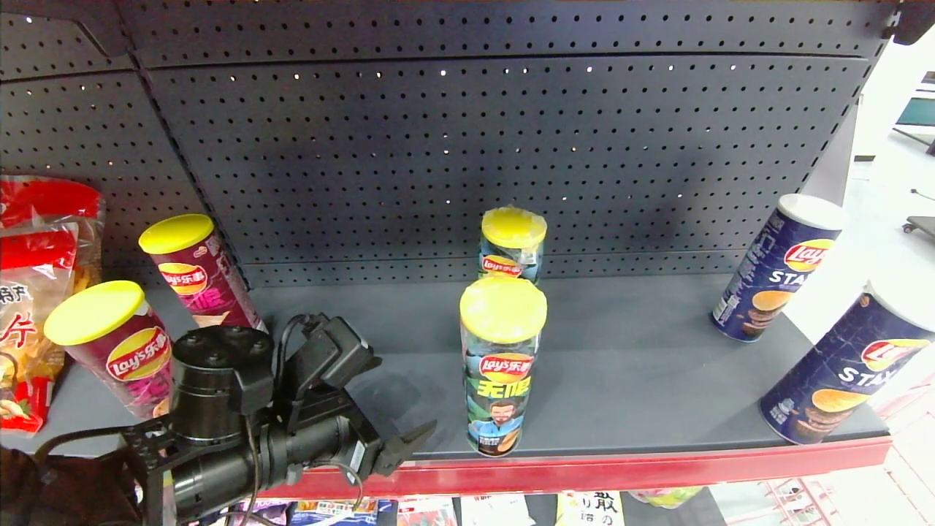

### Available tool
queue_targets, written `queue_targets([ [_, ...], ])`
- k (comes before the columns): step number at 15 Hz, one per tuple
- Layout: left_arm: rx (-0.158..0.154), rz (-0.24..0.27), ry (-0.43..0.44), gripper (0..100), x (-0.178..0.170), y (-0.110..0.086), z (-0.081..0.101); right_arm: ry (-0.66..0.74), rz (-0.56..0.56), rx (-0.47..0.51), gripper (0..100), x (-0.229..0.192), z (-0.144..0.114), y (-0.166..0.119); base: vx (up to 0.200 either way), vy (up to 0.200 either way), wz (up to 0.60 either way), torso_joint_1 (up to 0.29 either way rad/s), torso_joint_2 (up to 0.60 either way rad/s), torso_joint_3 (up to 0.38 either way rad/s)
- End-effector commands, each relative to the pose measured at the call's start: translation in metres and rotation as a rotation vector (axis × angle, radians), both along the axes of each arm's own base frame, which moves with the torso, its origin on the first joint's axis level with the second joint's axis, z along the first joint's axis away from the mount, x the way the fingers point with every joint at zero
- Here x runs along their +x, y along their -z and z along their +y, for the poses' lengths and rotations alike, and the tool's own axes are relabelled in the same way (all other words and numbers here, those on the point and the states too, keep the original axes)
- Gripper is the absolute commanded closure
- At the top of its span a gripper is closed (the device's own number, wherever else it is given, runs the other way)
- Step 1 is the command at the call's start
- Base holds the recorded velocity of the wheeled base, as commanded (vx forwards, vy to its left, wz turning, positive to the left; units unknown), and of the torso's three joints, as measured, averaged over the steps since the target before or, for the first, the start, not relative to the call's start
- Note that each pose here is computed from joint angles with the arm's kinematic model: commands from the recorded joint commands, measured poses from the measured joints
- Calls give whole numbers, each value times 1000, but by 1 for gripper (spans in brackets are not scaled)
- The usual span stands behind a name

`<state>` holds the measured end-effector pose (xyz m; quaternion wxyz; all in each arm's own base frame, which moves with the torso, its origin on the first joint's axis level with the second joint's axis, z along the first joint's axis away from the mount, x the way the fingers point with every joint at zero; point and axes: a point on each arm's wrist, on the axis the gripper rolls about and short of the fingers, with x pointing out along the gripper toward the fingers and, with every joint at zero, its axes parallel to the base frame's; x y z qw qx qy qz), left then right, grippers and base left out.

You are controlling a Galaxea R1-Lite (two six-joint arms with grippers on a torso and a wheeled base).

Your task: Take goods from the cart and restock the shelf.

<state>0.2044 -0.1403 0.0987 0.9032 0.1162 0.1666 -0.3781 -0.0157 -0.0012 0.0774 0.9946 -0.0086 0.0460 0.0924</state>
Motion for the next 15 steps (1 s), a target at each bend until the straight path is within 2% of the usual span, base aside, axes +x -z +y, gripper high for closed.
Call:
queue_targets([
  [1,11,14,8,0,7,6,-8,2,6,-4,0,0,0,0,0,0,0,0,0,0],
  [4,22,14,1,0,14,10,-16,7,6,-3,0,0,0,0,0,0,0,0,0,0],
  [9,30,20,-6,0,18,12,-19,7,6,-3,0,0,0,0,0,0,0,0,0,0],
  [15,23,11,0,0,26,13,-26,8,6,-3,0,1,0,0,0,0,0,0,0,0],
])
